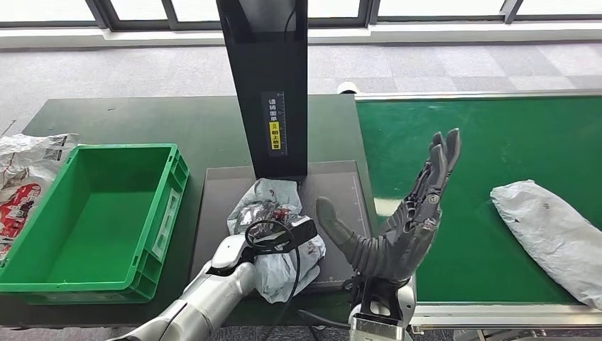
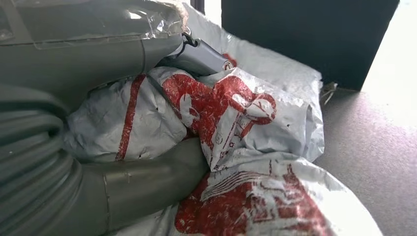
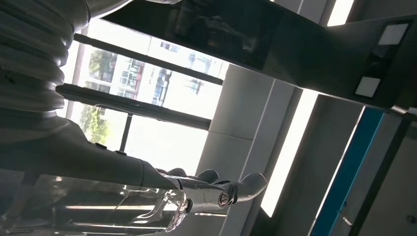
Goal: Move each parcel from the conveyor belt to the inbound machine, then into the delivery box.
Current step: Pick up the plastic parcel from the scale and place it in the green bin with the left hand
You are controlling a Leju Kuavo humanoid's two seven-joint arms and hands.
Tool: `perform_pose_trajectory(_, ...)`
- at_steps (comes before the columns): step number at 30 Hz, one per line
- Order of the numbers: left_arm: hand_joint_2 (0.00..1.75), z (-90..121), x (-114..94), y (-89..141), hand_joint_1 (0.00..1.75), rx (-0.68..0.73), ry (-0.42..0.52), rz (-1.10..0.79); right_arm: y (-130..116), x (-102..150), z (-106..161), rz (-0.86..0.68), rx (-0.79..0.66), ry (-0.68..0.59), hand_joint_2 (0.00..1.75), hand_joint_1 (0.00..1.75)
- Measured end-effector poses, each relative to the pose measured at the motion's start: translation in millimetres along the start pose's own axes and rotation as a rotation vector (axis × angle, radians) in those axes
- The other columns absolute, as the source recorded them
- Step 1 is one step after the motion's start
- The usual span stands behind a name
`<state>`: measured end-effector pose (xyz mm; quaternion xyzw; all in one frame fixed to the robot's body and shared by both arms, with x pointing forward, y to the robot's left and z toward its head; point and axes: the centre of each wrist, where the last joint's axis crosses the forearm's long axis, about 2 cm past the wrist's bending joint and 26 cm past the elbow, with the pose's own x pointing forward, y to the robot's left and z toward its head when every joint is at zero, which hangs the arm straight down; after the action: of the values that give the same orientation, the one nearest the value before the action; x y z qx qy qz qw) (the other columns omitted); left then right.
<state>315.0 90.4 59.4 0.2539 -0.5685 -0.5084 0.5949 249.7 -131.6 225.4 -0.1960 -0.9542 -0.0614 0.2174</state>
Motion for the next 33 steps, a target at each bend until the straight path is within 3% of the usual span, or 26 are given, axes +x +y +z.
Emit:
perform_pose_trajectory(7,1.75,10,-13,2,1.75,0.316,-0.006,-0.06,1,-1,2,-0.008,0.0,0.016,1.75,0.0)
perform_pose_trajectory(11,1.75,8,-29,41,1.75,0.537,-0.062,-0.129,1,-2,3,-0.018,-0.007,0.033,1.75,0.0)
perform_pose_trajectory(15,1.75,7,-44,84,1.75,0.716,-0.031,-0.135,1,-3,4,-0.023,-0.008,0.042,1.75,0.0)
perform_pose_trajectory(27,1.75,17,-62,119,1.75,0.869,0.046,-0.154,2,-4,6,-0.027,-0.006,0.053,1.75,0.0)
perform_pose_trajectory(33,1.75,21,-85,155,1.75,0.977,0.109,-0.221,4,-6,11,-0.041,-0.005,0.084,1.75,0.0)
